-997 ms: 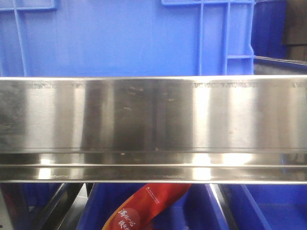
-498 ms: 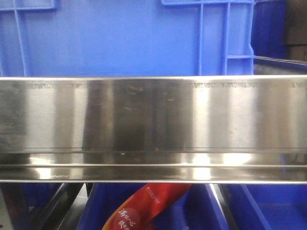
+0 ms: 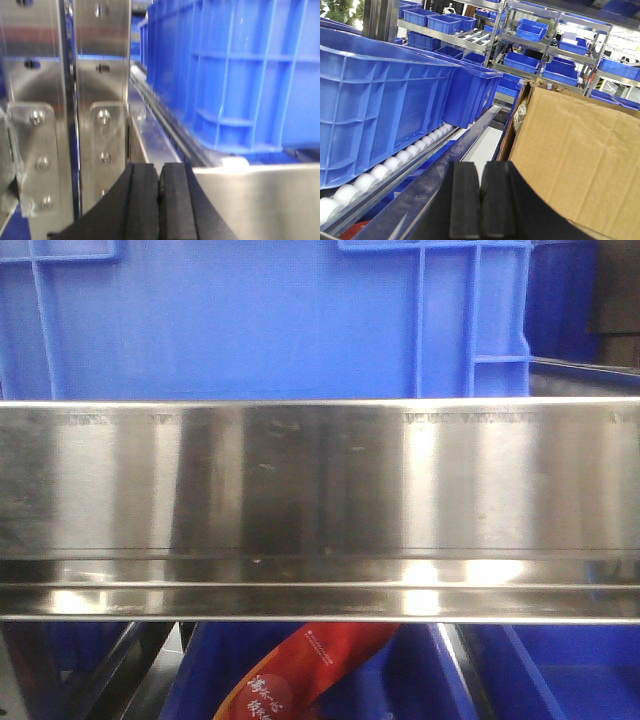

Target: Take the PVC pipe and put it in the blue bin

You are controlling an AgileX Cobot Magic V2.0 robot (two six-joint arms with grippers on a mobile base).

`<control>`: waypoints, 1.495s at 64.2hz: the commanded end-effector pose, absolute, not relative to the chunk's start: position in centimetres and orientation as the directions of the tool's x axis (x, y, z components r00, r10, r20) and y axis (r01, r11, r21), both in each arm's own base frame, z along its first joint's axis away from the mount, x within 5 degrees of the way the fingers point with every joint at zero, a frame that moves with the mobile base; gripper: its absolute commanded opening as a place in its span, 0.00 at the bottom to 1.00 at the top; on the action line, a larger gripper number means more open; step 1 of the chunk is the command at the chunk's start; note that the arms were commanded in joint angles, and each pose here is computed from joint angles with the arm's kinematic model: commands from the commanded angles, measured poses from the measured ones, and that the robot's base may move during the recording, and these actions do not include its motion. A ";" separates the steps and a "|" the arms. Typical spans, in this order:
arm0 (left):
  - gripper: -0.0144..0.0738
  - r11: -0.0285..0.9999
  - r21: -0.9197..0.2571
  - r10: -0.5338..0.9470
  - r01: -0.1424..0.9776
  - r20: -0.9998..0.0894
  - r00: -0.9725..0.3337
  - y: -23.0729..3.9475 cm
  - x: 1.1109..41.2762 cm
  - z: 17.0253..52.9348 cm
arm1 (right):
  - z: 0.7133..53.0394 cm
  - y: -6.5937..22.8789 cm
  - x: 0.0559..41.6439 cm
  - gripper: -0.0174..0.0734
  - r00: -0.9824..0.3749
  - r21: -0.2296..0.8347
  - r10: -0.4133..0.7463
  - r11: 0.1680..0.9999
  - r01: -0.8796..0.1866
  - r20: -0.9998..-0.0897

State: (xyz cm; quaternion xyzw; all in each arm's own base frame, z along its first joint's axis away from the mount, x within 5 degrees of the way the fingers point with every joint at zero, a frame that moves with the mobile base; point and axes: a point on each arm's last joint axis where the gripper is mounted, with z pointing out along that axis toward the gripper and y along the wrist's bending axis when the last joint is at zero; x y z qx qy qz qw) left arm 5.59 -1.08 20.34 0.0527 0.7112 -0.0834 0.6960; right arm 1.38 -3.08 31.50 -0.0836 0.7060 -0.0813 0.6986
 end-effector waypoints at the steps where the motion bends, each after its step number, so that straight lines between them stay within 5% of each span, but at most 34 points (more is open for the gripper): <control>1: 0.04 0.982 -0.043 -0.048 0.182 -0.999 0.023 -1.0 5.6 20.8 | 31.7 -3.1 1.4 0.01 0.013 -0.242 -0.242 0.970 0.000 -0.970; 42: 0.04 0.992 -0.048 -0.023 -0.114 -0.977 0.213 0.7 5.4 22.4 | 31.7 -3.1 1.4 0.01 0.013 -0.242 -0.242 0.970 0.000 -0.970; 96: 0.04 0.992 -0.047 -0.017 -0.121 -0.970 0.242 0.7 5.3 22.7 | 31.7 -3.1 1.4 0.01 0.013 -0.242 -0.242 0.970 0.000 -0.970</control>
